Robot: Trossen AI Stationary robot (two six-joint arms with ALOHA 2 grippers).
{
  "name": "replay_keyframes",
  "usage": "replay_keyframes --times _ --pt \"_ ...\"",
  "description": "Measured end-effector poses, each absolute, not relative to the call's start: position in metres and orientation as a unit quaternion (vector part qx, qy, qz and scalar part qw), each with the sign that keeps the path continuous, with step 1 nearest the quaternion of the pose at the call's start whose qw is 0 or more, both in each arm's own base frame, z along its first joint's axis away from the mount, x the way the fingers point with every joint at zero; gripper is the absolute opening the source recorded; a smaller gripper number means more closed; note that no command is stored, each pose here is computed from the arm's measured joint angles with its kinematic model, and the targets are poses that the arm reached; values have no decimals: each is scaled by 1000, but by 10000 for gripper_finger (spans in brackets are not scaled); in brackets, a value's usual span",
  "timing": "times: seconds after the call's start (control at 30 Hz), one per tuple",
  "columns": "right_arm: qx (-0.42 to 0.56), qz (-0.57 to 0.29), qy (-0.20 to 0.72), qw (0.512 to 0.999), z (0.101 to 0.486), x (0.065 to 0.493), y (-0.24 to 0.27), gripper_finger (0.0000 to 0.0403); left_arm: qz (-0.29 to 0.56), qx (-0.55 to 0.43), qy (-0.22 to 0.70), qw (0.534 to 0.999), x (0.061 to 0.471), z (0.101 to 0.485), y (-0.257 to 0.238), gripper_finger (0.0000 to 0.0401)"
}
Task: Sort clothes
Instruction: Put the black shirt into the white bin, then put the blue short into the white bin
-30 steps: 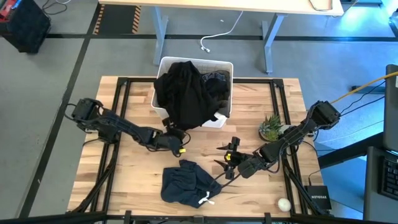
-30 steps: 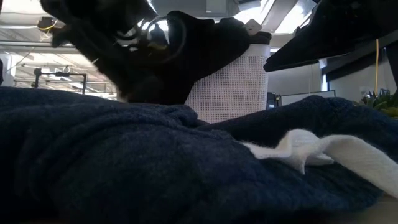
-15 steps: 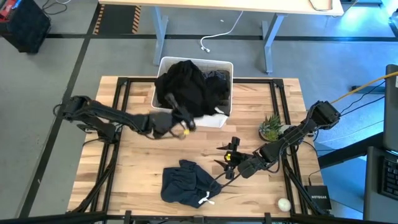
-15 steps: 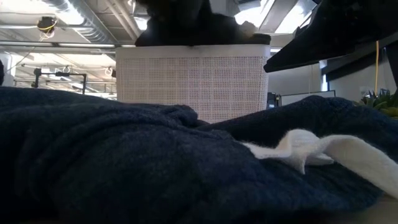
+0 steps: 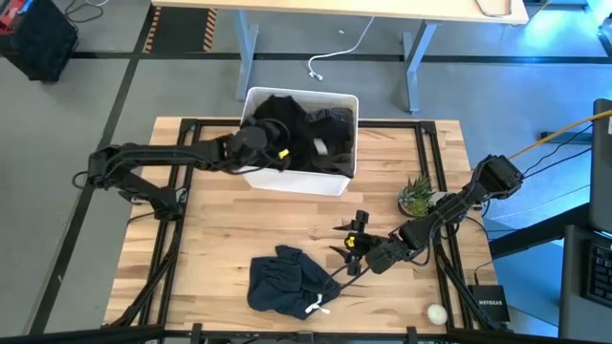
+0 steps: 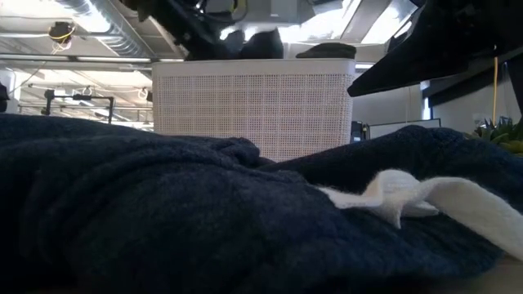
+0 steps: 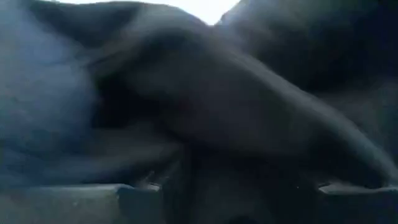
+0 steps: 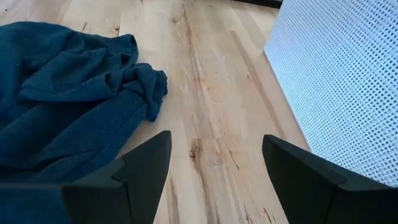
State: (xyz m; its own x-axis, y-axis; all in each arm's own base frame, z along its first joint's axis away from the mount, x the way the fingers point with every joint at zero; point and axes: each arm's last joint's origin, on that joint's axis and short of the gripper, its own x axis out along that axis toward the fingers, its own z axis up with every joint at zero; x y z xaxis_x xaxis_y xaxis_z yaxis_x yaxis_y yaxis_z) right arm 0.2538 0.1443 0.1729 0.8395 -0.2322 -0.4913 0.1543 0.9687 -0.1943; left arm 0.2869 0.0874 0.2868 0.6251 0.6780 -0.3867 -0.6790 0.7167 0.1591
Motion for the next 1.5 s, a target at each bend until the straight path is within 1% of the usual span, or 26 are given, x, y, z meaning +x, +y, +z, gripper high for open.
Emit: replay_keyframes --times 0.07,0.17,0.3,0.4,0.47,0.6,0.67,0.77,0.87,1.03,1.2,1.3,1.37,1.5 --pt "-75 -101 265 956 173 254 144 269 338 -29 252 906 283 290 87 174" --pt "-75 -101 264 956 173 254 144 269 319 -29 273 907 276 319 79 174" --pt "-76 -104 262 956 173 254 144 269 285 -35 254 923 267 372 59 174" --pt "-76 -104 263 956 173 254 144 269 212 -92 244 942 256 403 40 174" --pt "-75 -101 264 956 173 254 144 269 150 -105 250 951 251 412 22 174" --pt "-71 -97 266 956 173 254 145 269 59 -107 267 956 250 410 -26 171" --pt "-69 -92 267 957 173 254 145 269 22 -86 275 957 253 402 -55 166" --pt "-55 -88 269 958 173 254 146 269 9 -46 297 954 258 377 -94 157" --pt "-47 -79 269 959 172 251 150 269 18 -26 334 942 263 344 -127 149" --pt "-39 -70 256 963 174 242 164 269 28 -23 401 915 279 275 -168 145" --pt "-23 -56 239 969 176 233 179 269 37 -29 433 900 303 217 -192 145" --pt "-12 -48 229 972 177 227 188 269 34 -33 435 899 316 191 -200 145" --pt "-6 -42 223 974 178 222 194 269 29 -41 435 899 324 183 -200 145" --pt "6 -41 208 977 179 210 206 269 31 -71 426 902 334 178 -196 145"
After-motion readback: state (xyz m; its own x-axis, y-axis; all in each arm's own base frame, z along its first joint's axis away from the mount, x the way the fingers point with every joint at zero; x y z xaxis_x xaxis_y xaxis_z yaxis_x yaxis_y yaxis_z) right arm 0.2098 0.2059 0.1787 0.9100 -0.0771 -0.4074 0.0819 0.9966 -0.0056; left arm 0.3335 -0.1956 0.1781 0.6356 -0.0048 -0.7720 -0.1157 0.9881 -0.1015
